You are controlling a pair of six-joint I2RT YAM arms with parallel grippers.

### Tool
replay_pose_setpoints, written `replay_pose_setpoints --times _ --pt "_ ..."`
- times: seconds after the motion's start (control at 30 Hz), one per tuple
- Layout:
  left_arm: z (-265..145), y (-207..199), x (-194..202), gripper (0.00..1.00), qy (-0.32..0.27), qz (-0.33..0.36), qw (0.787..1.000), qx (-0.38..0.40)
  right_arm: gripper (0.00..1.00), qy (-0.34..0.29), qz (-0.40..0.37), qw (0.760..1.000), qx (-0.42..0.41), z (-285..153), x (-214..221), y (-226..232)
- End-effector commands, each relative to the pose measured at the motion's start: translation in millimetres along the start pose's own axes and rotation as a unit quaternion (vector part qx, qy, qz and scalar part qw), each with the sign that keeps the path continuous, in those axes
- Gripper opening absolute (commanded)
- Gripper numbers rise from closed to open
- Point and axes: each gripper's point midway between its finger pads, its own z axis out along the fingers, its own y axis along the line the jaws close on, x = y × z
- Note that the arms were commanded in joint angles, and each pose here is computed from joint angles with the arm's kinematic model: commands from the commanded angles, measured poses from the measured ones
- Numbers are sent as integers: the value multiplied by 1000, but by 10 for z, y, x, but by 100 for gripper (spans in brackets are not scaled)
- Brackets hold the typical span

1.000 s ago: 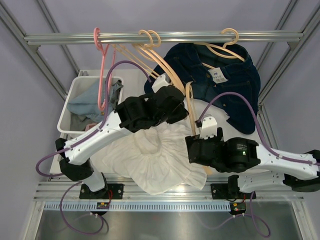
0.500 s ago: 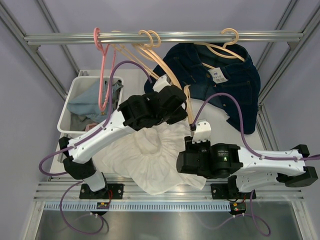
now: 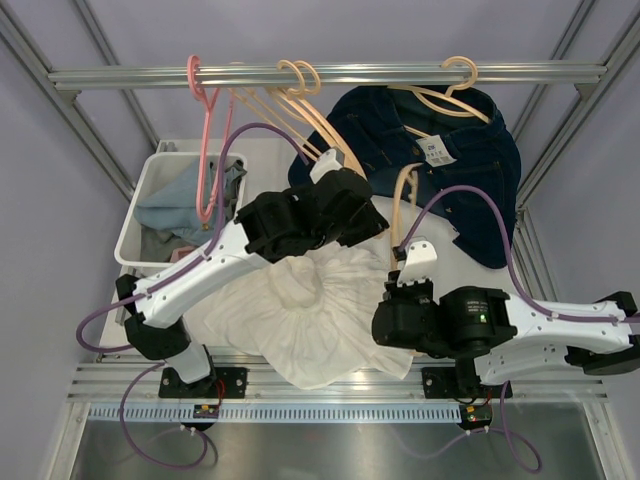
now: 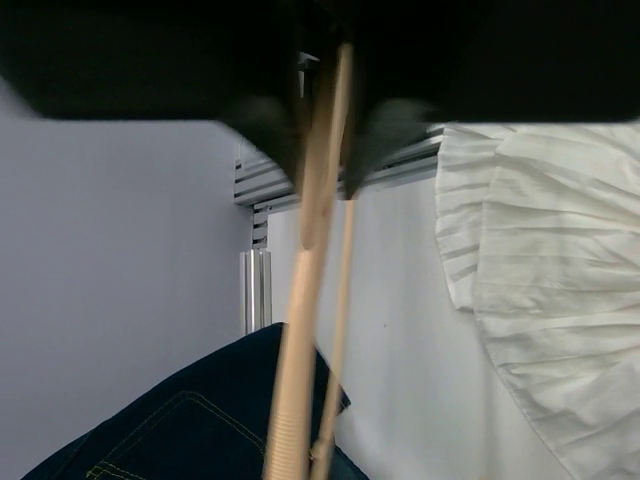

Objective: Remove the skirt from the hanger
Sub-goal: Place the hanger at the clothesline.

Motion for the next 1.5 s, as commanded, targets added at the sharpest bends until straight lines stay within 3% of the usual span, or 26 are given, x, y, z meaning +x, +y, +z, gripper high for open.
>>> replay_pose_setpoints --times 0.0,0.03,0.07,0.1,0.23,0.4,0.47,0.67,0.8,0.93,1.0,1.07,1.13,1.27,1.3,1.47 --pt "-195 -40 -189 39 -26 -4 999 26 0 -4 -81 994 68 -148 -79 -667" --pt "-268 -75 -211 57 -26 -4 999 41 0 -6 -67 997 45 -191 -104 -664" --pt "-284 -96 -208 88 -25 1 998 50 0 3 -73 997 25 -220 -88 -645" --pt "-319 -190 -182 99 -16 5 997 76 0 2 -55 998 1 -244 -105 -583" --pt "-545 -276 -171 99 -24 49 991 125 0 8 1 995 -96 -462 -146 -596" --pt "-1231 -152 -550 99 -129 79 977 152 0 6 31 984 -176 -709 -252 -624" --pt "-1394 41 -674 99 -167 88 971 148 0 0 37 976 -214 -834 -366 -534" --pt "-1481 588 -734 99 -205 83 966 136 0 -28 36 946 -321 -1204 -717 -220" --pt "-1421 1007 -677 99 -208 94 969 96 0 -50 19 927 -370 -1398 -1011 166" --pt "-1419 1118 -615 99 -195 130 968 89 0 -38 -9 914 -404 -1473 -1116 597" --pt "-1436 1199 -572 99 -182 156 968 76 0 -40 3 907 -419 -1425 -1222 782" --pt "-1419 1371 -504 98 -167 176 969 50 0 -26 14 884 -467 -1477 -1248 981" --pt "-1356 1516 -408 98 -152 189 969 38 0 -25 25 882 -469 -1384 -1313 1057" --pt "-1347 1720 -238 94 -128 192 971 64 0 -36 24 864 -501 -1473 -1431 1238" --pt "-1332 1771 -210 94 -125 193 971 63 0 -38 20 865 -501 -1460 -1456 1276" --pt "-1249 1950 -59 96 -100 198 974 54 0 -79 -1 911 -405 -1163 -1626 1076"
